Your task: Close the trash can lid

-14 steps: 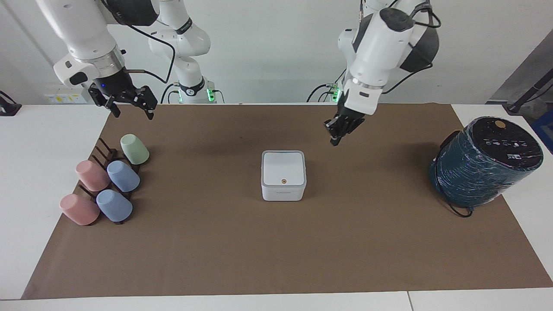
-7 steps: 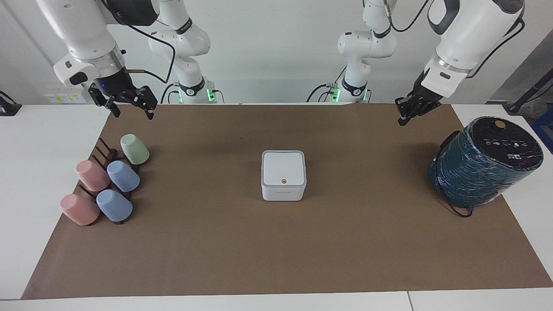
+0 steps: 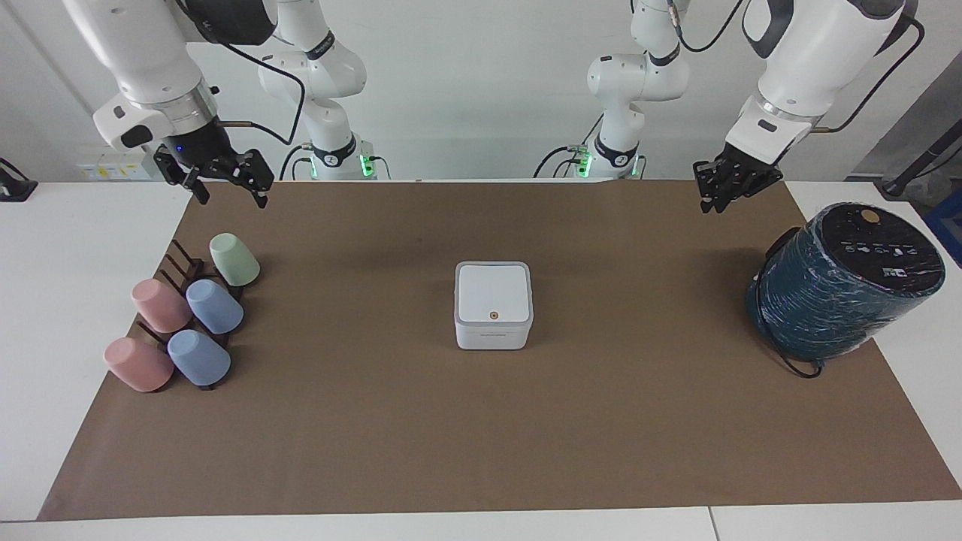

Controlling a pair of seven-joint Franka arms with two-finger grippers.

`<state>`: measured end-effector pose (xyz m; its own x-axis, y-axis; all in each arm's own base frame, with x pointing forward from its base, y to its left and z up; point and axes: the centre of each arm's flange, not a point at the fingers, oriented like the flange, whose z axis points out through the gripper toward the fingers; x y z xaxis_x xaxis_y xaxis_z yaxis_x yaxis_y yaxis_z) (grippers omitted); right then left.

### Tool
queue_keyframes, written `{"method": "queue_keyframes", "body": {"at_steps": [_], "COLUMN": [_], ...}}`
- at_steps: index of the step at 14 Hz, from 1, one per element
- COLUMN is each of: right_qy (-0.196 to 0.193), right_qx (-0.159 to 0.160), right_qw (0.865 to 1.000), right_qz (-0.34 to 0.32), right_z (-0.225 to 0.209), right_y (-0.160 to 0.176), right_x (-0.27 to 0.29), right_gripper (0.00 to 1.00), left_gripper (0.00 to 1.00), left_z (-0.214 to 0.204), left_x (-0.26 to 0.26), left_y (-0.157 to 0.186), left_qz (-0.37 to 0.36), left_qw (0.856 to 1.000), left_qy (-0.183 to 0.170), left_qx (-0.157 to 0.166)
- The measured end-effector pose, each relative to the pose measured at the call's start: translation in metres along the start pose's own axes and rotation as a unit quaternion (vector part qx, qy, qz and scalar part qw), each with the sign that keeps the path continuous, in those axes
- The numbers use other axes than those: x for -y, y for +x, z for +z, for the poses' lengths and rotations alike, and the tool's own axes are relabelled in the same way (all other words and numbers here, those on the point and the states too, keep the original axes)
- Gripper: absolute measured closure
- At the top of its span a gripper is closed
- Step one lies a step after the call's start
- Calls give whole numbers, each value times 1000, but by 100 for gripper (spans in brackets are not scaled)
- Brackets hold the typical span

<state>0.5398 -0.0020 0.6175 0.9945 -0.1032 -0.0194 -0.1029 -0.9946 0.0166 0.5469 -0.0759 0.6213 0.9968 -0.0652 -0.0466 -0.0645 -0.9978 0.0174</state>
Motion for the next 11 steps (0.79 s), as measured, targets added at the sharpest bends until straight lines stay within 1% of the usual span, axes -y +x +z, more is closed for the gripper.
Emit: {"method": "queue_keyframes", "body": {"at_steps": [1, 2, 3, 4, 5, 6, 7, 11], "right_qy": [0, 0, 0, 0, 0, 0, 0, 0], "right_qx": [0, 0, 0, 0, 0, 0, 0, 0], "right_qw": [1000, 1000, 1000, 1000, 1000, 1000, 1000, 1000], "right_qz": [0, 0, 0, 0, 0, 0, 0, 0], "right_z": [0, 0, 0, 0, 0, 0, 0, 0], "right_y": [0, 0, 0, 0, 0, 0, 0, 0], "right_x": [0, 0, 0, 0, 0, 0, 0, 0], "right_gripper": [0, 0, 0, 0, 0, 0, 0, 0], "left_gripper": [50, 40, 27, 14, 4, 0, 0, 0], "left_z": [0, -1, -2, -3, -4, -5, -6, -7], "left_x": [0, 0, 0, 0, 0, -1, -1, -1], "left_y": [0, 1, 2, 4, 7, 9, 11, 13], "left_qz": [1, 2, 3, 3, 3, 4, 5, 6], "left_qw": [1000, 1000, 1000, 1000, 1000, 999, 999, 998], "left_qy": [0, 0, -1, -1, -2, -2, -3, -3], "left_qx": [-2, -5, -11, -20, -31, -41, -49, -57]}}
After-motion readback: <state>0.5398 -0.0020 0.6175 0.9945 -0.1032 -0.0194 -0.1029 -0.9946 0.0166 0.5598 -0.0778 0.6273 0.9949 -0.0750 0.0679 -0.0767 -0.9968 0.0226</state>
